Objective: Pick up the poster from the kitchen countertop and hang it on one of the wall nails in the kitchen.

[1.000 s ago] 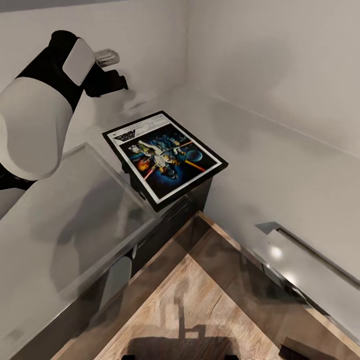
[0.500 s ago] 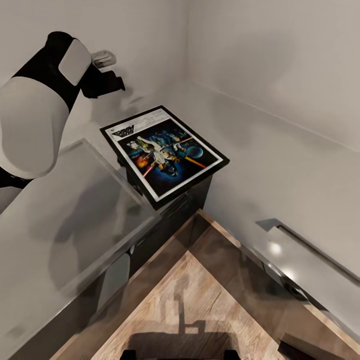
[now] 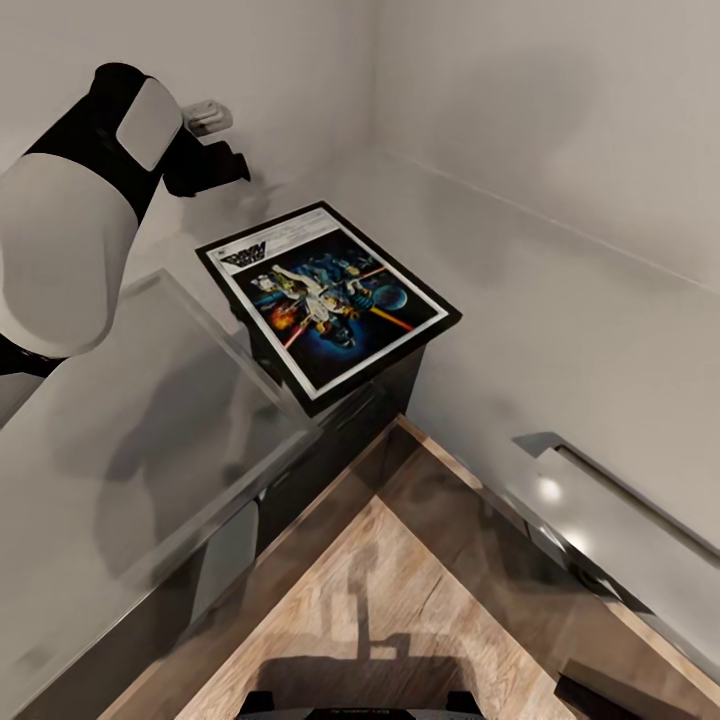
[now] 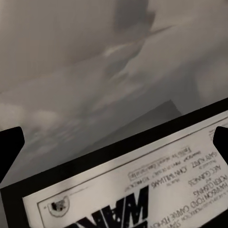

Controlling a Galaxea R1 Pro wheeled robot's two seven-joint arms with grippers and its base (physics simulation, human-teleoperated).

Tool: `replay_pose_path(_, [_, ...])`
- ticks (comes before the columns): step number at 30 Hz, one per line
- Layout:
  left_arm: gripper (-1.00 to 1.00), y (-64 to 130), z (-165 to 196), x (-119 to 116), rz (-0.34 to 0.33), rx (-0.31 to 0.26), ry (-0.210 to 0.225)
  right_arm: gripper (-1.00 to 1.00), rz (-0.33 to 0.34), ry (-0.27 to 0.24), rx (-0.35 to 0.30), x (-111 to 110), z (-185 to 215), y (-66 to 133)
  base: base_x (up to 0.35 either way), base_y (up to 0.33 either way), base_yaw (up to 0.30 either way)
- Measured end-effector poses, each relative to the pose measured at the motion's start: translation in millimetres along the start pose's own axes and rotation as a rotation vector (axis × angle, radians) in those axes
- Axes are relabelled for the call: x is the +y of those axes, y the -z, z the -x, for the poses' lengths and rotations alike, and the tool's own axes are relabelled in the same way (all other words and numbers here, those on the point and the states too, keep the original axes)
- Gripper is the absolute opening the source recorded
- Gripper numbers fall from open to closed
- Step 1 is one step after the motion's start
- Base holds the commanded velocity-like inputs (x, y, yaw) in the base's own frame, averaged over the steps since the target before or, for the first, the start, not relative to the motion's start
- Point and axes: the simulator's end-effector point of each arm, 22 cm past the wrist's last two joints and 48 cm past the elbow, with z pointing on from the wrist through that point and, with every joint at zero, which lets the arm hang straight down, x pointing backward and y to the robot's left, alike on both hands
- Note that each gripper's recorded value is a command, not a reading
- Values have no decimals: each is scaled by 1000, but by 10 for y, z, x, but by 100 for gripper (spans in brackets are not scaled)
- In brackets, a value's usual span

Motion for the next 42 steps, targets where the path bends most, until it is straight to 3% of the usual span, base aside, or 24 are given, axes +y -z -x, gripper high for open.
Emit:
replay_pose_path(26, [100, -237, -156, 183, 24, 27, 11, 100, -3, -7, 30, -12, -117, -1, 0, 0, 0])
replay_pose_path(42, [100, -272, -168, 238, 28, 29, 21, 100, -4, -9, 35, -14, -134, 0, 0, 0, 0])
